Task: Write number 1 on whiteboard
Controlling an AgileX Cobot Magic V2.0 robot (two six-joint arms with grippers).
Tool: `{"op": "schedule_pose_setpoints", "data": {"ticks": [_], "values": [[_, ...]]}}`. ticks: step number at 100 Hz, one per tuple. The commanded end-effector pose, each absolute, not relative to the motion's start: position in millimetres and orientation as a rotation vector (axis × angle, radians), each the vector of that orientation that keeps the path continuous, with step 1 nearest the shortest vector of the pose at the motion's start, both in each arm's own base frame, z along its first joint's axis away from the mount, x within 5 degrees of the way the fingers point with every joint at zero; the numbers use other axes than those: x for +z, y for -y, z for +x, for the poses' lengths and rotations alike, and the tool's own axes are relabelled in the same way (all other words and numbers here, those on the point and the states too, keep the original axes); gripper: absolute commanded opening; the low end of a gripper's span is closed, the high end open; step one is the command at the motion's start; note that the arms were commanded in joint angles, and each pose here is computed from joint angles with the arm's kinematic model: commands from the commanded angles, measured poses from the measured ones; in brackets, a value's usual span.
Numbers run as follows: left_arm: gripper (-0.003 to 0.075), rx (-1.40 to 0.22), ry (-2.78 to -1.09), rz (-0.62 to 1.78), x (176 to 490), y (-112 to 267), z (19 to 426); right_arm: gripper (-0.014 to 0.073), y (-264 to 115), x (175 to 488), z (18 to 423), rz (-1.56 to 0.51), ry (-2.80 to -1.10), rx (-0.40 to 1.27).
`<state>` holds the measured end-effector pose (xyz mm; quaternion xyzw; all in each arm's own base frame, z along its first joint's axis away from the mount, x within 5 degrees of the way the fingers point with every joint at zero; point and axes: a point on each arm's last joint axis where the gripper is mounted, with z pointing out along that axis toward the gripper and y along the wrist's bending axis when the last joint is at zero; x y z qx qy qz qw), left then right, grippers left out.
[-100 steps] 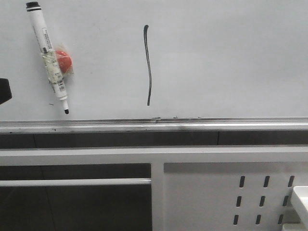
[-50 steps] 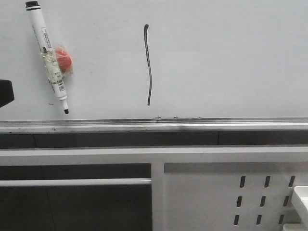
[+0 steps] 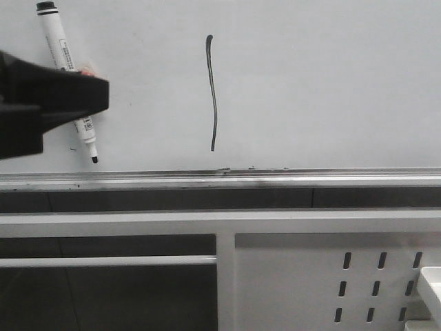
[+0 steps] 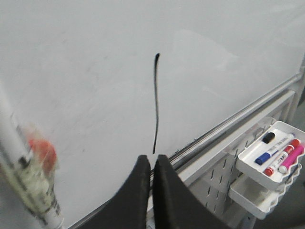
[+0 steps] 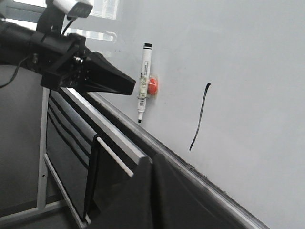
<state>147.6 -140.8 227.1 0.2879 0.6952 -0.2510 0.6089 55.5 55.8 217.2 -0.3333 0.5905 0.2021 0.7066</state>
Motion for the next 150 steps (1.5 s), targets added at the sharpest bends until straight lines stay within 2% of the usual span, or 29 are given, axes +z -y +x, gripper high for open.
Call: {"op": "schedule_pose_setpoints", "data": {"ticks": [1,15,26,42,62,74,87,108,128,150], "values": [[-0.002,-0.55,-1.582,0.723,261.7,138.8,142.9,-0.0069,-54.7,231.2,56.2,-0.677,-1.229,0.456],[-0.002,-0.458,-1.66,0.74,305.9,113.2,123.2,-0.0069,-54.7,231.2,56.2,-0.677,-1.229,0.456],[-0.002,-0.448,-1.62,0.697,332.1,85.9,97.3,-0.0069,-54.7,231.2,56.2,-0.677,-1.229,0.456],[-0.002,-0.471,-1.515,0.631,346.9,52.8,63.3,-0.0069,-54.7,231.2,56.2,-0.677,-1.229,0.456],[-0.002,-0.63,-1.407,0.514,356.0,28.4,31.8,-0.0069,-54.7,231.2,56.2,-0.677,-1.229,0.456],[-0.002,-0.493,-1.31,0.558,358.6,17.5,24.9,-0.0069,-54.7,231.2,56.2,-0.677,-1.229,0.456],[-0.002,-0.438,-1.302,0.573,356.8,12.1,22.1,-0.0069,-54.7,231.2,56.2,-0.677,-1.229,0.456],[-0.002,-0.436,-1.445,0.503,341.4,10.6,29.9,-0.0069,-54.7,231.2,56.2,-0.677,-1.229,0.456],[-0.002,-0.324,-1.572,0.271,310.2,8.2,41.7,-0.0069,-54.7,231.2,56.2,-0.677,-1.229,0.456],[-0.002,-0.329,-1.639,-0.036,275.8,5.9,43.3,-0.0069,-54.7,231.2,56.2,-0.677,-1.229,0.456]]}}
